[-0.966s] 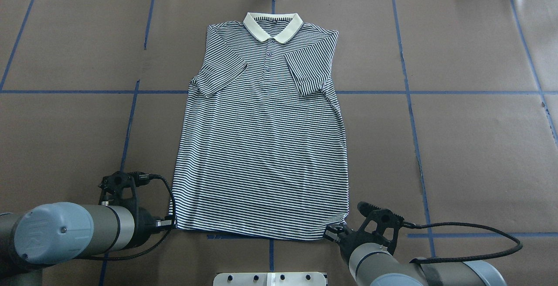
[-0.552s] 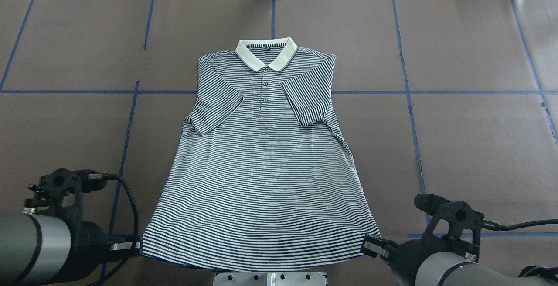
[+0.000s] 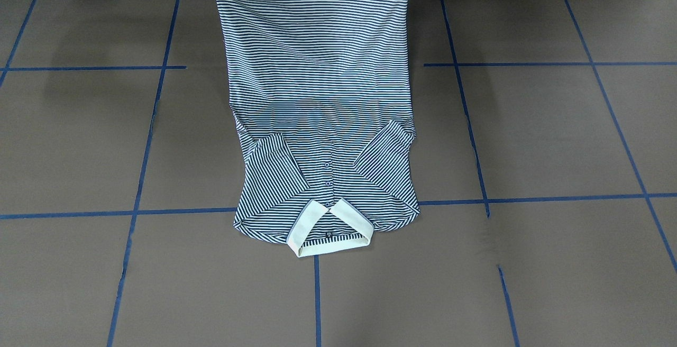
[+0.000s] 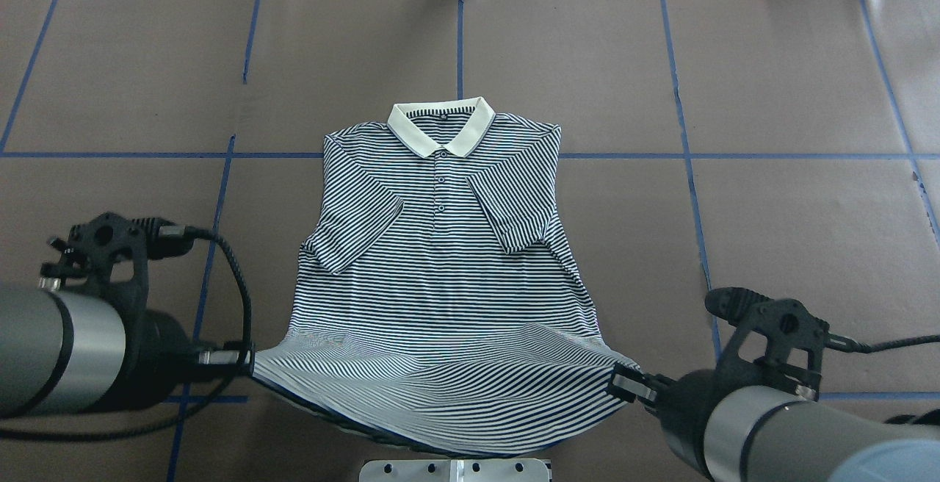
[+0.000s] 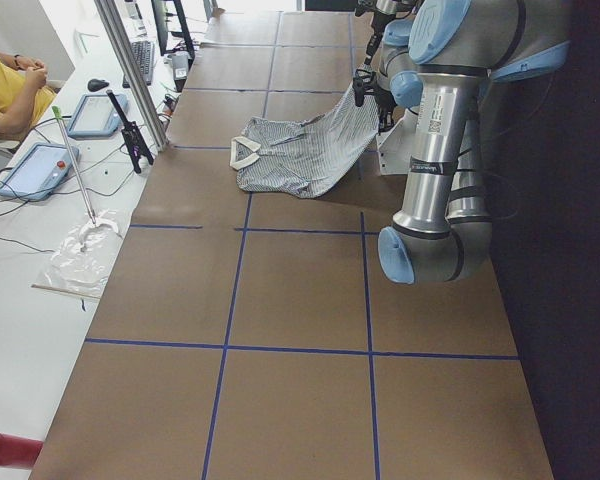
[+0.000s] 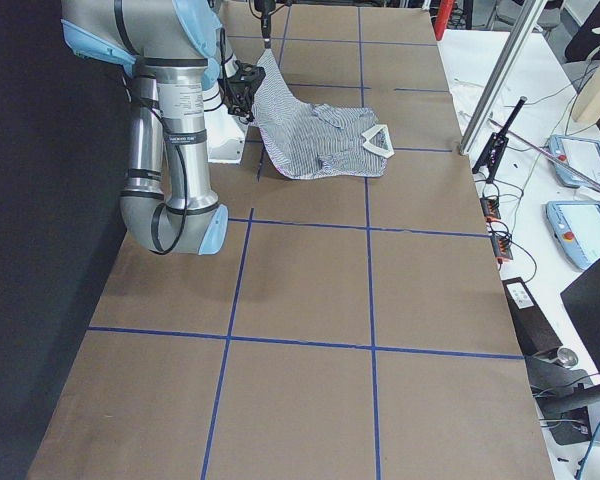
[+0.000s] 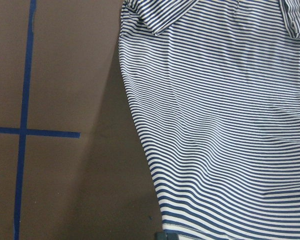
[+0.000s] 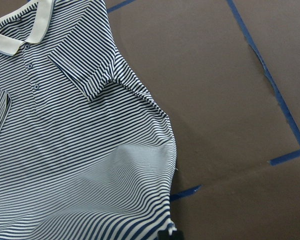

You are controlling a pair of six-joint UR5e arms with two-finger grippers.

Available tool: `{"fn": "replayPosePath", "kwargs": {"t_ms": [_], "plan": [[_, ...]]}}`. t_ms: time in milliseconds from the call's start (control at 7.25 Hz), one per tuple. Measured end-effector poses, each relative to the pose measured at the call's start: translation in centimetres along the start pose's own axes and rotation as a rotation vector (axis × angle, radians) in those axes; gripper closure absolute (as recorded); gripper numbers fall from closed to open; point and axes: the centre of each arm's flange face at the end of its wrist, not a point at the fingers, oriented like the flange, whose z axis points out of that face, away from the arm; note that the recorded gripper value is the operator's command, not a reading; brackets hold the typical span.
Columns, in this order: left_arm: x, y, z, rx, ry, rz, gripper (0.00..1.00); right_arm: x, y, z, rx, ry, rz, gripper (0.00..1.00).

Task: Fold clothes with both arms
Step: 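Lift the hem with both grippers and fold it toward the collar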

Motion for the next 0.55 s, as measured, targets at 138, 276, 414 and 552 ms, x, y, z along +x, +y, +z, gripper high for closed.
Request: {"fn": "replayPosePath", "kwargs": {"t_ms": [138, 276, 414, 552], "plan": [[-0.5, -5.0, 0.0, 0.056, -0.032, 0.036, 1.0, -2.4, -2.5, 1.1, 0.048, 0.0, -0.007, 1.0], [-1.1, -10.2, 0.2, 0.104, -0.075, 0.061, 1.0, -4.3, -6.0, 1.9, 0.081, 0.012, -0.012, 1.0], [-1.3, -15.8, 1.0, 0.143, -0.123, 0.077, 1.0, -6.1, -9.7, 3.3, 0.11, 0.028, -0.009, 1.0], [-1.5, -20.7, 2.1, 0.172, -0.155, 0.081, 1.0, -8.0, -13.1, 5.6, 0.145, 0.037, -0.001, 1.0]]}}
